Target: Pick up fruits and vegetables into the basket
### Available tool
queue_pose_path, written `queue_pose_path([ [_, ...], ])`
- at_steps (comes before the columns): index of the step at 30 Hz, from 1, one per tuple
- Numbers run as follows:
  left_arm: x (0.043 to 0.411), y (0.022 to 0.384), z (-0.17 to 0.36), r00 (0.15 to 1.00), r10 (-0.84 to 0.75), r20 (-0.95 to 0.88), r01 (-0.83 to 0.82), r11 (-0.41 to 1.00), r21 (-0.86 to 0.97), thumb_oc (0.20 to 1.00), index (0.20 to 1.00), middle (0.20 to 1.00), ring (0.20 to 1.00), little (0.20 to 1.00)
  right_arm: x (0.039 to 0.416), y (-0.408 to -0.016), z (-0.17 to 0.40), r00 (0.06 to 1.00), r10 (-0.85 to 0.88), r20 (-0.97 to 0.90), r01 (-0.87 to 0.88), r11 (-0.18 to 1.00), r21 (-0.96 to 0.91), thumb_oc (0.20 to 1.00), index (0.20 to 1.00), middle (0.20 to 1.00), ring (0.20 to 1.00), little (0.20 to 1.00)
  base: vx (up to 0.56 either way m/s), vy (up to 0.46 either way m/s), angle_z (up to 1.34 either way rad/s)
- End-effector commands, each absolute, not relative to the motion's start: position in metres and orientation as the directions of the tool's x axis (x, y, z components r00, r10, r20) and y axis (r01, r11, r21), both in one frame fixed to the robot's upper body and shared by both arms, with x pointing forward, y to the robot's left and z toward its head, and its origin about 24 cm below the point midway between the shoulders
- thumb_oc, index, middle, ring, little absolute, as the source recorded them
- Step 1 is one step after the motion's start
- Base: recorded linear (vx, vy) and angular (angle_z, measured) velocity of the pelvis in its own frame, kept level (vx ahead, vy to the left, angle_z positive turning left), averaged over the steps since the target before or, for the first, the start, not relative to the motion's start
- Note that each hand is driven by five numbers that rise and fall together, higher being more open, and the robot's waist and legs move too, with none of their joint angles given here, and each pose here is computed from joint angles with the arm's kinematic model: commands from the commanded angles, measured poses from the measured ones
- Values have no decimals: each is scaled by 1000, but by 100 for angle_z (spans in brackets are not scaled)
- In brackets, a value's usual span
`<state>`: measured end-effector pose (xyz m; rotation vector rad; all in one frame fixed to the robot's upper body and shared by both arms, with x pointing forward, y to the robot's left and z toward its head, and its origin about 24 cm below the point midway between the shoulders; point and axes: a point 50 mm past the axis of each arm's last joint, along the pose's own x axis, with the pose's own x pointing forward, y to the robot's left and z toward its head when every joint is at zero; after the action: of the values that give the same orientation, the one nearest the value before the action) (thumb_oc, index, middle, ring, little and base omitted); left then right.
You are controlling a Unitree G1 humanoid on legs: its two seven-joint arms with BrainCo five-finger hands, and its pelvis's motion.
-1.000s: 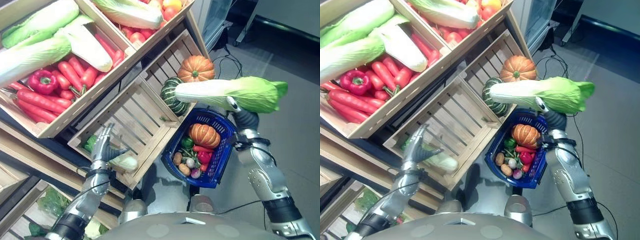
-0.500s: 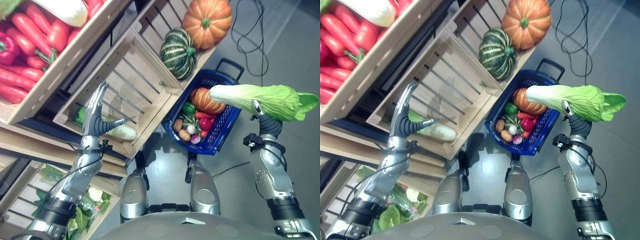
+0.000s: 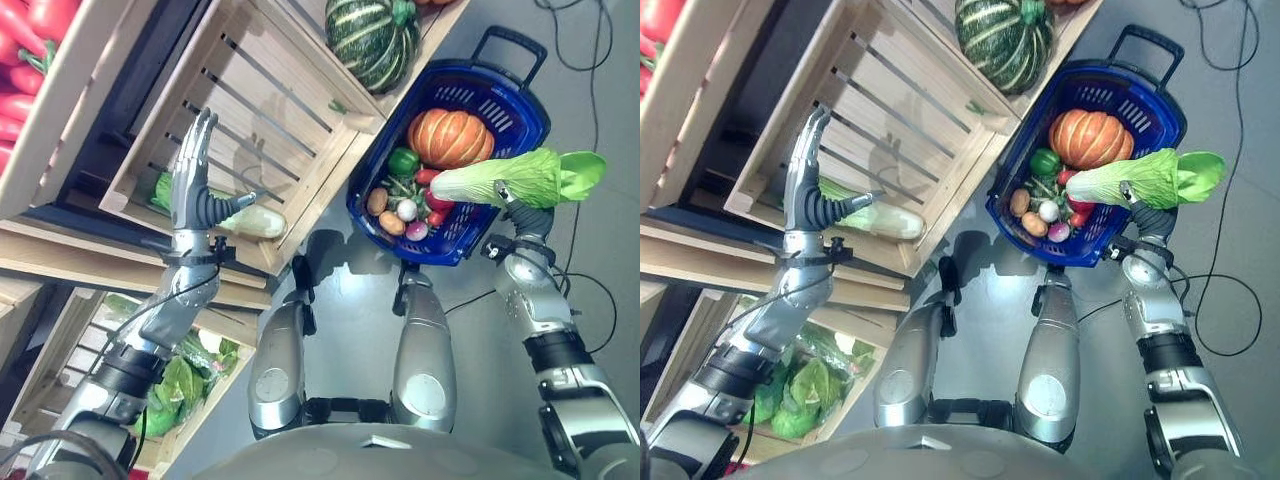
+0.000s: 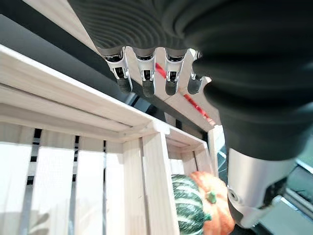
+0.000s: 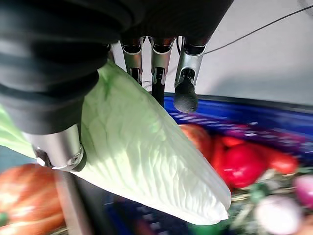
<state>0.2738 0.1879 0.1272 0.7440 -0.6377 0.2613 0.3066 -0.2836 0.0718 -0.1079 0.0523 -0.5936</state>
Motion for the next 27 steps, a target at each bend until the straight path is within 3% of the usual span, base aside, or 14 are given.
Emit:
queue_pose_path([
  [1, 271, 182, 137, 737, 7, 676, -473, 720, 508, 1000, 1000, 1000, 1000, 1000, 316, -296, 98, 823, -566, 46, 566, 813, -134, 200, 200, 200, 200, 200, -39, -34, -2],
  [13, 277, 181, 147, 706, -8, 708, -507, 691, 514, 1000, 1000, 1000, 1000, 1000, 338, -341, 129, 751, -659, -27, 648, 745, -162, 200, 200, 200, 200, 200, -16, -34, 7],
  [27, 275, 191, 168, 640, -95, 762, -575, 599, 557, 1000, 1000, 1000, 1000, 1000, 336, -372, 125, 753, -606, -258, 607, 790, -86, 200, 200, 200, 200, 200, 5, -60, 10],
])
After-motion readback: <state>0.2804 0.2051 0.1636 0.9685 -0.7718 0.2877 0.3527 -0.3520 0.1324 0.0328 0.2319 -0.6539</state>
